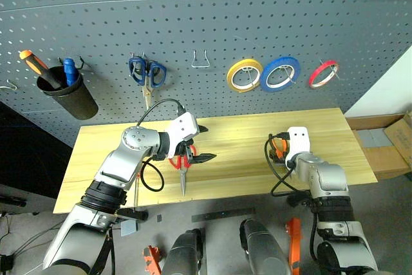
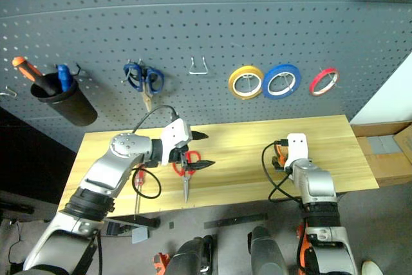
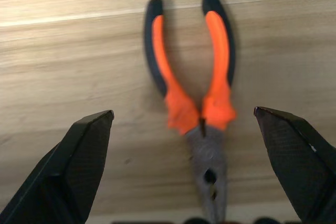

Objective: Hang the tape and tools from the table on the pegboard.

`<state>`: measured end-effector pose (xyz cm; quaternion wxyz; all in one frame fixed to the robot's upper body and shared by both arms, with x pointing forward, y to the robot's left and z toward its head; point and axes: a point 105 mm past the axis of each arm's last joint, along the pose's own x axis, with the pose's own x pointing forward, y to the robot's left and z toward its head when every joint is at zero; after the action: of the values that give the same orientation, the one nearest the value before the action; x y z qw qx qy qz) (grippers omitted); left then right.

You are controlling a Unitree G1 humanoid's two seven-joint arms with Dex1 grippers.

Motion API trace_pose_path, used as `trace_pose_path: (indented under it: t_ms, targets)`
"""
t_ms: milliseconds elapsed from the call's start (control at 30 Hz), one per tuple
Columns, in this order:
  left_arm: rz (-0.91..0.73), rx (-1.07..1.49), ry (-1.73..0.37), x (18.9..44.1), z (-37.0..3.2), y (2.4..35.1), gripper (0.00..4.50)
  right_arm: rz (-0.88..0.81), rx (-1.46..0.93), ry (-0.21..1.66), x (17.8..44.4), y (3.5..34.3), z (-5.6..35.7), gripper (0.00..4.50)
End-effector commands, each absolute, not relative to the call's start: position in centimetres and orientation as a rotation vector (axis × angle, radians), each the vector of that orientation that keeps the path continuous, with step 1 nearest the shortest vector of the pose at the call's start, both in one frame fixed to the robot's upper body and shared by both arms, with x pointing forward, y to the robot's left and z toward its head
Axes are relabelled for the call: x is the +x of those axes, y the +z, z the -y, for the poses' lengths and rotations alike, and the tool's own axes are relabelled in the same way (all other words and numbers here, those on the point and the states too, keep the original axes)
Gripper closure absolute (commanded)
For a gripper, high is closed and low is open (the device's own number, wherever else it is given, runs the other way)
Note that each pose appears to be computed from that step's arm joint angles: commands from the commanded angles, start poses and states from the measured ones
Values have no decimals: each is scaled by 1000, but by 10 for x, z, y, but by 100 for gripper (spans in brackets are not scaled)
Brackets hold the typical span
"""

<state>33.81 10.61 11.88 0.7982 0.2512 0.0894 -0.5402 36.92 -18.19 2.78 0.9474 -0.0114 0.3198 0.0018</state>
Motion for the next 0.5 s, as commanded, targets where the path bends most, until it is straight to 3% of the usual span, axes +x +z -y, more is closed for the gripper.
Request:
trace_pose_path:
  t_ms: [33,433,500]
  targets:
    - [-155,557,-1167,336,-103,126,0,-620,-62,18,384,31,182,3]
    - [-149,553,-1156,336,-101,126,0,-742,-131,68,397,5,186,3]
    - [-146,551,-1152,337,-102,126,0,-766,-101,46,398,2,190,41]
